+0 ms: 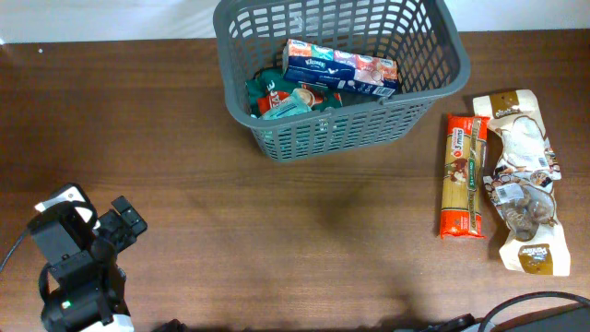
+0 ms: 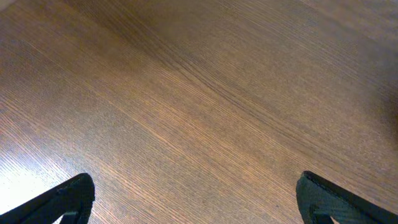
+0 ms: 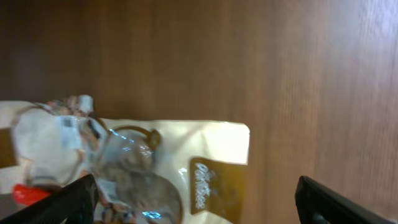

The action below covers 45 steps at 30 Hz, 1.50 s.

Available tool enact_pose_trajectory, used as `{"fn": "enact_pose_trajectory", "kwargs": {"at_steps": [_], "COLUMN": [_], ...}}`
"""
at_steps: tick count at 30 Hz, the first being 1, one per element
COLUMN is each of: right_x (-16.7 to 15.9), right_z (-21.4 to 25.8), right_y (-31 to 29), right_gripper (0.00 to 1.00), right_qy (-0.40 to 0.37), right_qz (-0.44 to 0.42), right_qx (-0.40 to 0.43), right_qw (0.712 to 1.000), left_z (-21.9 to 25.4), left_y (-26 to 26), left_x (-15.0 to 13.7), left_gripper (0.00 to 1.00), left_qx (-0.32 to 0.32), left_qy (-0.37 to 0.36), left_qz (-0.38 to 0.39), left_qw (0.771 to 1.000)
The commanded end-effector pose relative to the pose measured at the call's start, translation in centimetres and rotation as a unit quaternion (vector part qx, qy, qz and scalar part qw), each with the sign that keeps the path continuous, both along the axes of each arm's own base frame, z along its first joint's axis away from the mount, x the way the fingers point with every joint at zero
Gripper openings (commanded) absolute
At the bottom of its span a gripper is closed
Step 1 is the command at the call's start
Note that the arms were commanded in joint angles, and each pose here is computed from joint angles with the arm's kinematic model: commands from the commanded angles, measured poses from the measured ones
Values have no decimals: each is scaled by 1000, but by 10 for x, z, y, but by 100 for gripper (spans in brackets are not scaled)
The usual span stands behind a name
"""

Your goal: Pack container

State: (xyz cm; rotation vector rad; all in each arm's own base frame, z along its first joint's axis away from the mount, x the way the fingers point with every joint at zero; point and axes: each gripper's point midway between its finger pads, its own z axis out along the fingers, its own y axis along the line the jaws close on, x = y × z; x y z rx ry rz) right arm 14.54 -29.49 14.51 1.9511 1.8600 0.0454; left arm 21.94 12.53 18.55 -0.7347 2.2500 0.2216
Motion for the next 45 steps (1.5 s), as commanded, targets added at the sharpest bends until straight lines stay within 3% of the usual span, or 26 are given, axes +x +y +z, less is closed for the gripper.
{"fn": "enact_pose_trajectory", "kwargs": {"at_steps": [1,6,12,17,19,22,26,28,32,38,42,45], "right_x": [17,55,121,153,154,147,86,73,86,112,116,125], "right_z": [24,31,34,38,38,36,19,16,19,20,21,23], "right_y": [-9,3,49,85,85,75,36,32,33,57,61,72], "right_gripper": [99,99,99,99,97,99,99,99,99,99,99,99], "right_qy": [-20,-2,2,-12,-7,19,207,240,209,144,135,107], "right_qz": [66,226,426,532,549,537,473,461,472,595,621,659], "right_qx": [-44,-106,-166,-196,-208,-214,-197,-188,-201,-228,-238,-252], "right_qw": [997,968,890,823,810,815,833,834,833,757,734,700], "left_z": [-1,-1,0,0,0,0,0,0,0,-1,0,0], "left_y": [-3,-3,-2,-2,-2,-2,-2,-2,-2,-2,-2,-2], "left_x": [1,2,2,2,2,2,2,2,2,2,2,2], "left_gripper": [99,99,99,99,99,99,99,99,99,99,99,99], "left_qx": [-6,-6,-4,-1,-1,-1,-1,-1,-1,-1,-1,-1], "left_qy": [-3,-4,-4,-2,-2,-2,-2,-2,-2,-2,-2,-2], "left_qz": [-3,-3,-2,-6,-6,-6,-6,-6,-6,-6,-6,-6], "left_qw": [1000,1000,1000,1000,1000,1000,1000,1000,1000,1000,1000,1000]}}
